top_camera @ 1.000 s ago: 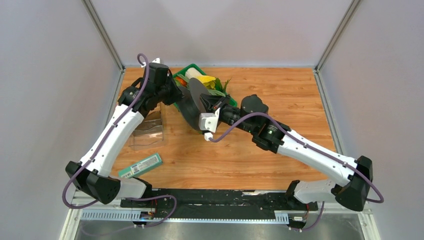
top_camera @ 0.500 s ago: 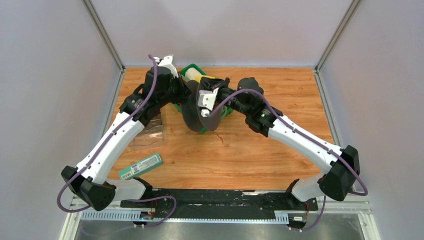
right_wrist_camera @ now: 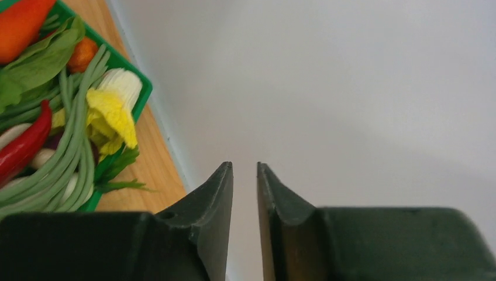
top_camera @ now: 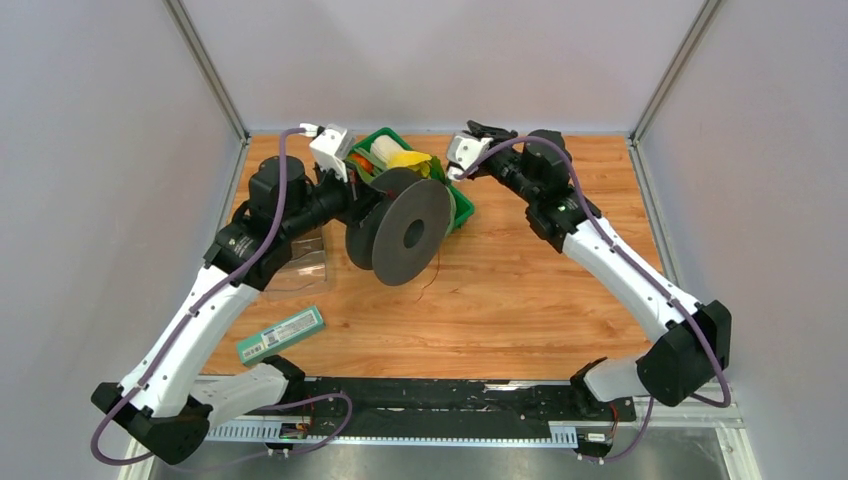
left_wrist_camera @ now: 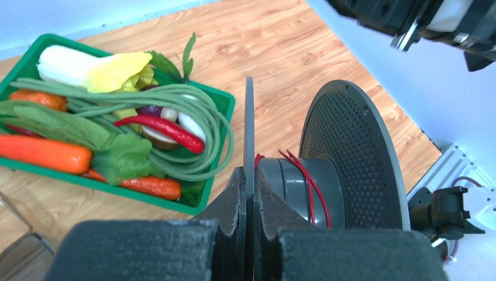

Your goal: Wrap the cables

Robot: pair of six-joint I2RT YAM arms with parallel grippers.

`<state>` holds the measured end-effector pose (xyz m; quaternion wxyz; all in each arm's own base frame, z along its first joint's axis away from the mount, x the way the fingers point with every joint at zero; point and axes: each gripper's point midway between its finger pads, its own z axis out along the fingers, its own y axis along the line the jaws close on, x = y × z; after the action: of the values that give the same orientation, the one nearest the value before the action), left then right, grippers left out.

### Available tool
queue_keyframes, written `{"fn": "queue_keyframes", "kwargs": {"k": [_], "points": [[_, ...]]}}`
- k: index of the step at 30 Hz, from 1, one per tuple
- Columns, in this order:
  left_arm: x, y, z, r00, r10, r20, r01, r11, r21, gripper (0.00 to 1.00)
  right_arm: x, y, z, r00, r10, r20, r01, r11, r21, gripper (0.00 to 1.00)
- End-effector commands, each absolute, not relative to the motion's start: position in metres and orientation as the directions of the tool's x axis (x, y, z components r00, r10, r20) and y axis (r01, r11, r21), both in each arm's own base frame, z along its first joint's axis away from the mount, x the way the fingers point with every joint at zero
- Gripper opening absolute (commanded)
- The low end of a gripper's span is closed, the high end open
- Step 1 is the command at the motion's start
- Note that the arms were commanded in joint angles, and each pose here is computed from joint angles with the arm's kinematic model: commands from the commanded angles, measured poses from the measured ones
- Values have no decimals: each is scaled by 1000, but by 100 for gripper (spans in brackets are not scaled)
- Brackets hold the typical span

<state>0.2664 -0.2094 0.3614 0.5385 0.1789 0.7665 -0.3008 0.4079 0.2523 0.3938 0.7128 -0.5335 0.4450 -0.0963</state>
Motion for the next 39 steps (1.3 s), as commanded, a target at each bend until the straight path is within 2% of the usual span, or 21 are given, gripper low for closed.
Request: {"fn": "queue_keyframes", "kwargs": {"k": [1,3,5,9,13,24,33,39], "points": [[259,-217,435,-192,-138,-972,710,664,-234,0,379,242,365,486,-510,-710,-584,415,-698,39],[260,-214,444,-192,-156,-969,709,660,-247,0,365,237,354,401,-440,-803,-689,433,-581,57],[260,-214,452,-195,-154,-969,719,649,-248,0,353,234,344,300,-387,-872,-765,448,-462,69],[255,-213,470,-178,-170,-969,750,614,-245,0,330,229,327,114,-271,-956,-841,485,-238,87],[253,-211,486,-170,-222,-960,747,607,-272,0,324,223,311,-59,-146,-987,-805,592,-40,100],[278,-215,525,-230,-403,-886,671,594,-444,0,315,210,268,-97,-180,-979,-788,614,-35,100],[272,-214,558,-198,-512,-836,692,530,-489,0,288,237,269,-11,-139,-990,-900,434,-51,100],[291,-192,559,-178,-575,-799,554,612,-564,0,277,239,267,122,-218,-968,-865,454,-211,96]]}}
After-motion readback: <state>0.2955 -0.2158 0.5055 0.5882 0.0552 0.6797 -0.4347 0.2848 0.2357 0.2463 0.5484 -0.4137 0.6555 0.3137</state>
